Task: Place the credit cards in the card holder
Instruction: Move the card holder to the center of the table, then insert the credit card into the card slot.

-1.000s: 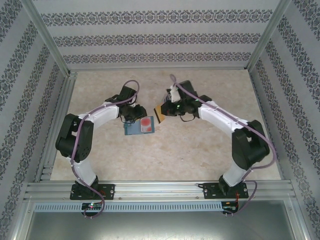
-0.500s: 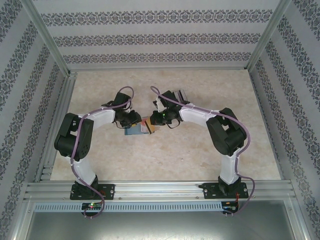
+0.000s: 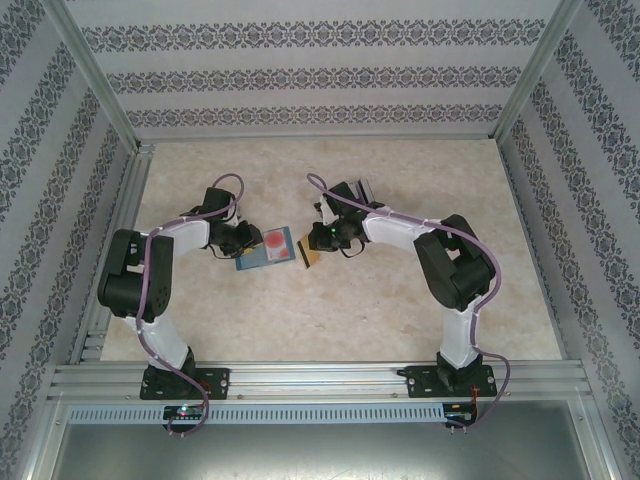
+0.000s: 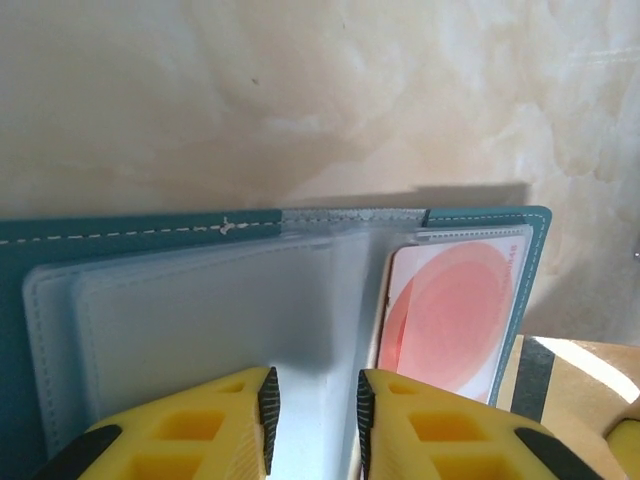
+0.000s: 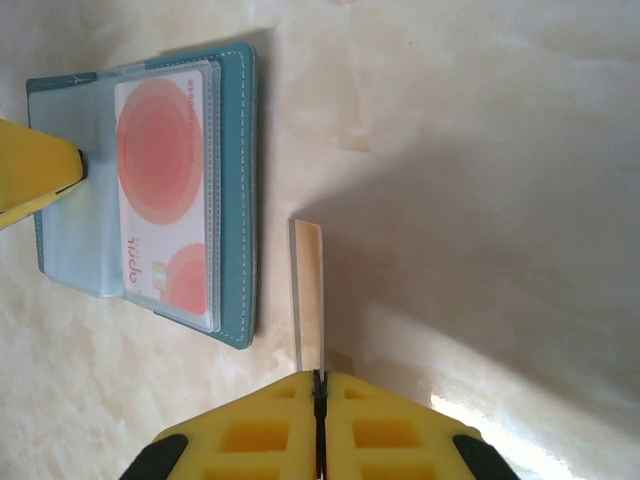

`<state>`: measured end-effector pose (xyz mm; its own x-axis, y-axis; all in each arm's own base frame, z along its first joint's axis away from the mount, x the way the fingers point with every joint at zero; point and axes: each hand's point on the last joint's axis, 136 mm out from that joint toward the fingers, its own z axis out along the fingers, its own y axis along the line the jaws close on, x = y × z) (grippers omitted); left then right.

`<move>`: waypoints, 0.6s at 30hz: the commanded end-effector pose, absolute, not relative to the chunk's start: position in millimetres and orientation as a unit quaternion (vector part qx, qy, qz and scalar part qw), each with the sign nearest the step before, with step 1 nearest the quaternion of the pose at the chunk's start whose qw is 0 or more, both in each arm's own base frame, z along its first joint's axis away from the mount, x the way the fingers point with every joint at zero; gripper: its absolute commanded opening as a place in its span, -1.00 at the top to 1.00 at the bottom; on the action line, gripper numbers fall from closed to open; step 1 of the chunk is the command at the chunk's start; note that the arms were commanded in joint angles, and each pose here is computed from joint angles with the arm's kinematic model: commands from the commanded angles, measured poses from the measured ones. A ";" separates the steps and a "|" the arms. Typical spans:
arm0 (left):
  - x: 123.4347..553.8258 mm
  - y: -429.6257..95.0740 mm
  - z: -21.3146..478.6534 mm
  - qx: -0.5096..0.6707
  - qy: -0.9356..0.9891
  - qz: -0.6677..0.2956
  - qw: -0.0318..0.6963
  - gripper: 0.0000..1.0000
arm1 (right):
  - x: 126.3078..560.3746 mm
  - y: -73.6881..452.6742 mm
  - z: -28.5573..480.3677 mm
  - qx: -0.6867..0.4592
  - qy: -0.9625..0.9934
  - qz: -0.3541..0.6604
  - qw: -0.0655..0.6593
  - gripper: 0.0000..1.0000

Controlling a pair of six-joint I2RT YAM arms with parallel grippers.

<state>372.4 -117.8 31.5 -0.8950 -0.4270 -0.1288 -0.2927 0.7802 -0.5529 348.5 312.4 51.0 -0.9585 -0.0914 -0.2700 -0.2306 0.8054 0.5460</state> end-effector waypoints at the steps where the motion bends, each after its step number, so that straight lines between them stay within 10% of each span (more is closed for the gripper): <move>1: 359.9 -113.2 41.5 -0.185 0.940 -0.262 0.112 0.36 | 354.7 319.6 82.3 -0.105 0.935 0.308 0.143 0.79; 18: 356.9 -105.5 55.5 -0.182 0.940 -0.260 0.123 0.40 | 365.9 395.4 113.5 -0.155 0.882 0.426 0.131 0.78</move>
